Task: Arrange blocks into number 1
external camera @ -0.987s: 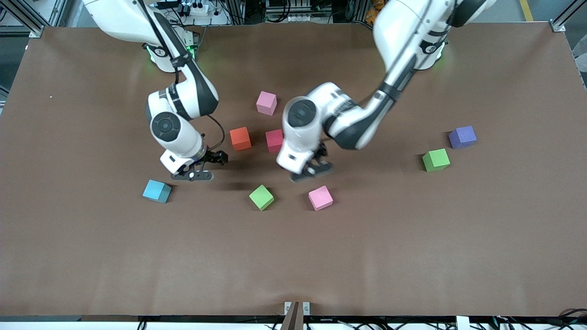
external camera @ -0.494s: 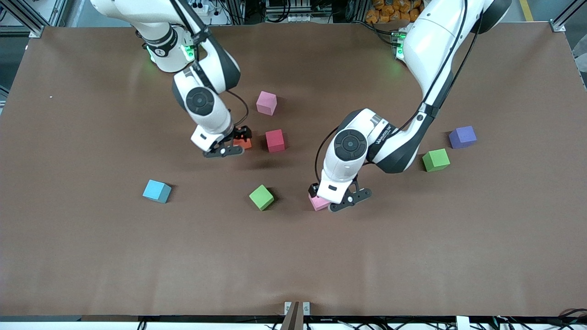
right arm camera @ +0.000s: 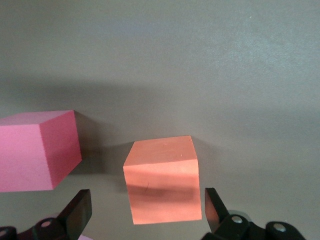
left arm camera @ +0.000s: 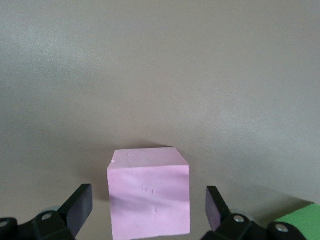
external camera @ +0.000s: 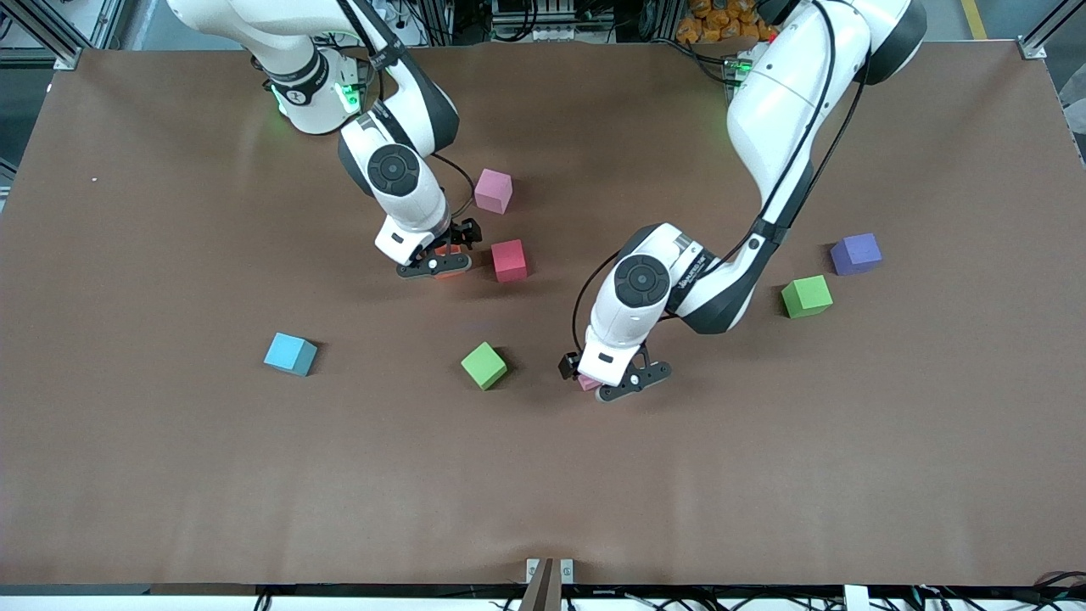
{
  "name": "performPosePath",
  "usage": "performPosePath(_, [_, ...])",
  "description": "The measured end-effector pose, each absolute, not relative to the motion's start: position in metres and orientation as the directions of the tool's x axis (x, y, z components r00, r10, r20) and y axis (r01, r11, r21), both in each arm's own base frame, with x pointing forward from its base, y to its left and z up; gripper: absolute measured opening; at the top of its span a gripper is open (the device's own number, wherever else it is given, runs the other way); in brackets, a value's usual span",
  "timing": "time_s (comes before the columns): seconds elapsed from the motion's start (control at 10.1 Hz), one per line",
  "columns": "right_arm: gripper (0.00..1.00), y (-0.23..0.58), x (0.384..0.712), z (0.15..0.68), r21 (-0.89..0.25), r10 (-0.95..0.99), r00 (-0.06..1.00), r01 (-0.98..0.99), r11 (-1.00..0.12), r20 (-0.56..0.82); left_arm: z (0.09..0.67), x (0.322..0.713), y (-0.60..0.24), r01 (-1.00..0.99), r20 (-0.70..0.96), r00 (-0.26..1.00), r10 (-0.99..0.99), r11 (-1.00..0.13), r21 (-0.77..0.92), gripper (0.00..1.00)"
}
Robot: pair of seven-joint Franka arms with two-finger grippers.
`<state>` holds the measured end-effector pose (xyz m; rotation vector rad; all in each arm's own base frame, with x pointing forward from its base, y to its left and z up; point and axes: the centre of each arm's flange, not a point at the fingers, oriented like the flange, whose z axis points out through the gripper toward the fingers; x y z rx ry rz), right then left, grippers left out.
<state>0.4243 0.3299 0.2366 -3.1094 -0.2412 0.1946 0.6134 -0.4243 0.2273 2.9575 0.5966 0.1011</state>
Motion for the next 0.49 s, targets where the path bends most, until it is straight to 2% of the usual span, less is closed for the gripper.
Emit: performPosePath(0.49, [1.00,0.328,0.423,0.223,-0.010,0.169,0.977,0.170,-0.985,-0.128,0.212,0.611,-0.423,0.379,0.050,0.921,0.385,-0.920,0.104,1.00])
